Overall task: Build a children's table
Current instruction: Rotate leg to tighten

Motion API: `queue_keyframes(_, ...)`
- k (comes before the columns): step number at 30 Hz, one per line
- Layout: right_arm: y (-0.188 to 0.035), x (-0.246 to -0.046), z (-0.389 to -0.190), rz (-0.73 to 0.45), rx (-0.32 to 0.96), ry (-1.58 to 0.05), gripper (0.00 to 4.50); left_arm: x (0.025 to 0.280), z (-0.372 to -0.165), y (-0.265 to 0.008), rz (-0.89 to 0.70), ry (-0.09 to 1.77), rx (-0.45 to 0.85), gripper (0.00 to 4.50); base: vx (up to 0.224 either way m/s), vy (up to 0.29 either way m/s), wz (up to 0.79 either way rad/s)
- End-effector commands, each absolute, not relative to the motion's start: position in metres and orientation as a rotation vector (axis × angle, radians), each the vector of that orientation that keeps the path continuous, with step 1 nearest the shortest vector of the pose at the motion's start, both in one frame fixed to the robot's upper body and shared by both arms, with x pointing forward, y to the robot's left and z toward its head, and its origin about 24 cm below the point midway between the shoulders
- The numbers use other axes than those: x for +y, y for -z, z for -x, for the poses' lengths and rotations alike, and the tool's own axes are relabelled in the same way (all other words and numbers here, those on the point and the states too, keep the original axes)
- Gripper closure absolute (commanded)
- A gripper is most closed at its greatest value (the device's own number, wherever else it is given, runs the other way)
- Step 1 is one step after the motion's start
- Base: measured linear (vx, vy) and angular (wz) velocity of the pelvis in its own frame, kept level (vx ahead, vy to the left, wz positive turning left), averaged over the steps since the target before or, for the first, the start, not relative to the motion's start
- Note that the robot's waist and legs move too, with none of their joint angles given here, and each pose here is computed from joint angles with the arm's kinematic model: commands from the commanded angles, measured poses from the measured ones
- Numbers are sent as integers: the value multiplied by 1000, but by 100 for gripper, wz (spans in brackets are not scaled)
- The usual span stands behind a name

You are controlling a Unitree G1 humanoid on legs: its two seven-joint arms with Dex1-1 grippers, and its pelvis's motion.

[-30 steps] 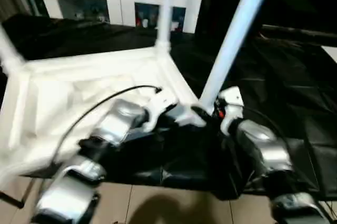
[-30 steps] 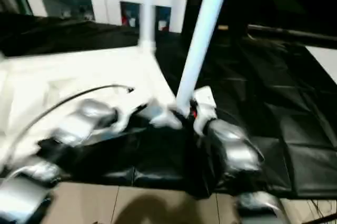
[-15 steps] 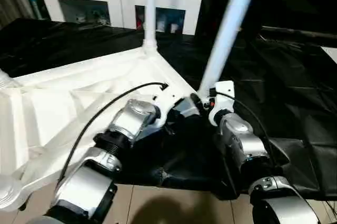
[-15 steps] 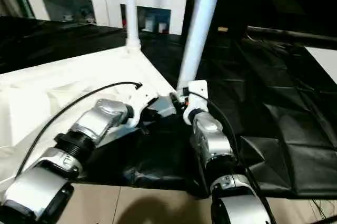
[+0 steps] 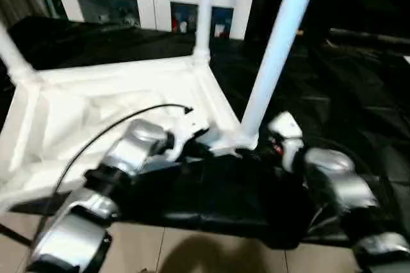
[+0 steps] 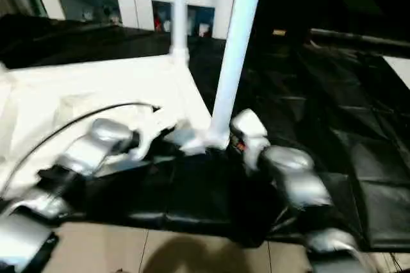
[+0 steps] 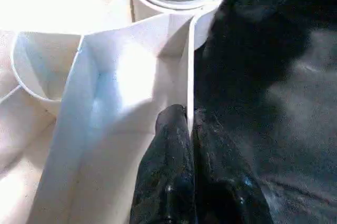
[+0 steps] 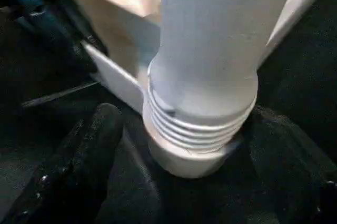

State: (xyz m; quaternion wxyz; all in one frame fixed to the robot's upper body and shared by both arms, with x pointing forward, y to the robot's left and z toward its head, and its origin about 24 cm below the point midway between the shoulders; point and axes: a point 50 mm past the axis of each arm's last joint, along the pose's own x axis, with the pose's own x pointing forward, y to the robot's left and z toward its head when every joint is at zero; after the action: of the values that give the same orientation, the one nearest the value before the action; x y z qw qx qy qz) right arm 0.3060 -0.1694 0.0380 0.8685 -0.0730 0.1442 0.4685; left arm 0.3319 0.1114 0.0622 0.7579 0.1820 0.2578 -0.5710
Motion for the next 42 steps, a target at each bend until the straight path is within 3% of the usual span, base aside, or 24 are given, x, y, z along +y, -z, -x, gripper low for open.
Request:
queue_keyframes(1,-42,-164,-302,156,285,-1062,65,102,-322,-61,-339,1360,524,450,0,0,0)
queue_keyframes(12,-47,-158,-296,85,262,-1151,65,106,-310,-63,-325,1464,529,450,0,0,0)
queue_keyframes(26,-41,-160,-293,84,310,-1171,174,109,-305,-62,-332,1479,545,450,0,0,0)
queue_keyframes(33,-35,-160,-296,59,323,-1103,181,110,-306,-61,-321,1460,557,450,0,0,0)
queue_keyframes(39,-12,-156,-319,-92,326,-610,183,102,-332,-48,-299,1113,574,450,0,0,0)
queue_keyframes(41,0,-153,-327,-131,376,-330,183,92,-342,-45,-268,970,585,450,0,0,0)
queue_keyframes(42,1,-153,-327,-130,379,-310,183,91,-343,-45,-268,963,585,450,0,0,0)
